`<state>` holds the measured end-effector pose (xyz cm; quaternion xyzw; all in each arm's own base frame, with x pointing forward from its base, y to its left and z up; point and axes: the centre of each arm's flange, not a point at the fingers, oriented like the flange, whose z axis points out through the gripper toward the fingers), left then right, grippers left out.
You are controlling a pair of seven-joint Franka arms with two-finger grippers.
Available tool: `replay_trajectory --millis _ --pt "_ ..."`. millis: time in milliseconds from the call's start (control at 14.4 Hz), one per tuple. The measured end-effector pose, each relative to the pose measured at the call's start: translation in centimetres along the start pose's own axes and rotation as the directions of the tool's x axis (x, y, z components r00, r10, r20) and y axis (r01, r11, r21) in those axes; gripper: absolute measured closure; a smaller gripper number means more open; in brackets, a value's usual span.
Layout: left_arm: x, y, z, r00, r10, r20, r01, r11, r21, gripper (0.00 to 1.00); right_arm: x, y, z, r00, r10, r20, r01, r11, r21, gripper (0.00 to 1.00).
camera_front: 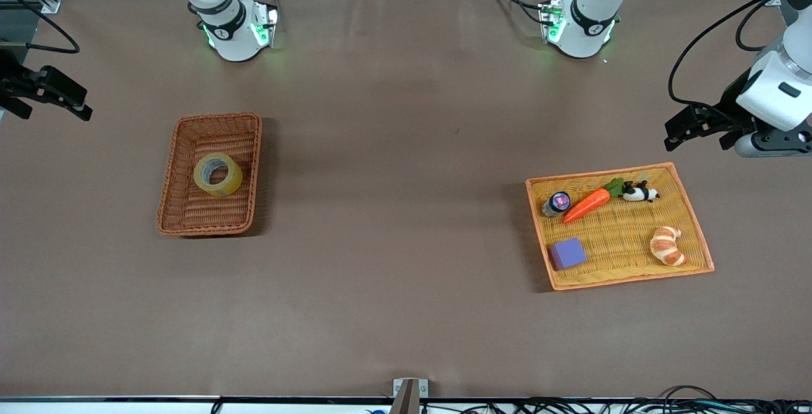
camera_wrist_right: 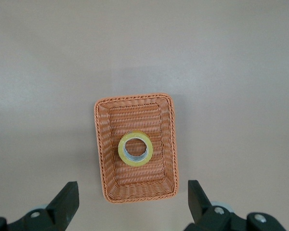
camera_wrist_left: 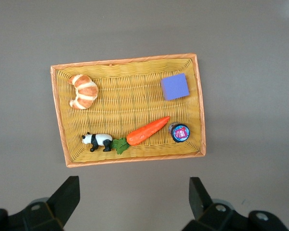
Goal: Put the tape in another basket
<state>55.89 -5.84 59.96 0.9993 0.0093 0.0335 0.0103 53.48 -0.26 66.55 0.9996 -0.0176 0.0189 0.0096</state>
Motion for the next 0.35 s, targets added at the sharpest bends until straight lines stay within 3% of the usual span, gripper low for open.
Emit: replay_trajectory --millis 348 --pt "0.00 -0.01 0.00 1.000 0.000 0.000 0.000 1.000 0.000 0.00 0.04 -0.05 -0.03 1.000 -0.007 -0.003 0.007 1.000 0.000 0.00"
